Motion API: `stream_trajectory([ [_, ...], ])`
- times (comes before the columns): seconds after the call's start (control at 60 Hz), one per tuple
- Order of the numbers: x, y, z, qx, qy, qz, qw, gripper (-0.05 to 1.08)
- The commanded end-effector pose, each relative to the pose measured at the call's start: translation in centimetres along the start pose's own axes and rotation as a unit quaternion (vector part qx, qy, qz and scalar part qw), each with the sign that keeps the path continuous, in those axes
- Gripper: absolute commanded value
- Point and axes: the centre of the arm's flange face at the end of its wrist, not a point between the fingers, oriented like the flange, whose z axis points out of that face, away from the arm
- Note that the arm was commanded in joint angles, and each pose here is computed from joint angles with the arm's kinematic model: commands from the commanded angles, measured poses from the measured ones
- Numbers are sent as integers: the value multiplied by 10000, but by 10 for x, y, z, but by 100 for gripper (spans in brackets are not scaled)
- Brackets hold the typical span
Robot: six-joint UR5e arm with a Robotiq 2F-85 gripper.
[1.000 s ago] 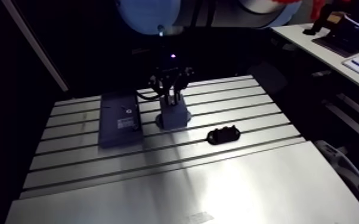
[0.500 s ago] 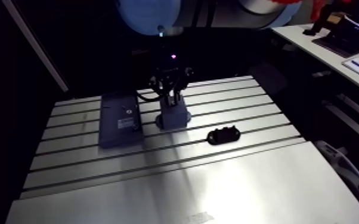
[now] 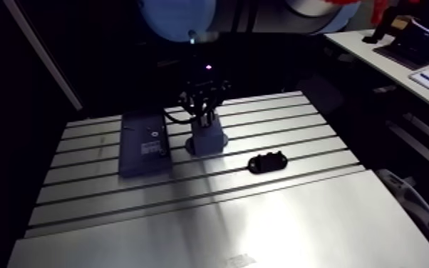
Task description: Pick up the M10 bolt and insert it into the hex recess until seated.
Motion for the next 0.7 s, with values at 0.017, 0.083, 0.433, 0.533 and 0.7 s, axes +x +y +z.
stream_trajectory([
  [0.017, 0, 0, -1, 7, 3, -159, 9999, 70],
  [0.083, 0, 0, -1, 8, 4, -194, 9998, 70],
  [0.433, 0, 0, 1, 16, -9, -206, 9998, 70],
  [0.533, 0, -1, 2, 21, -15, -200, 9998, 70],
  [0.7, 0, -1, 2, 20, -16, -199, 9998, 70],
])
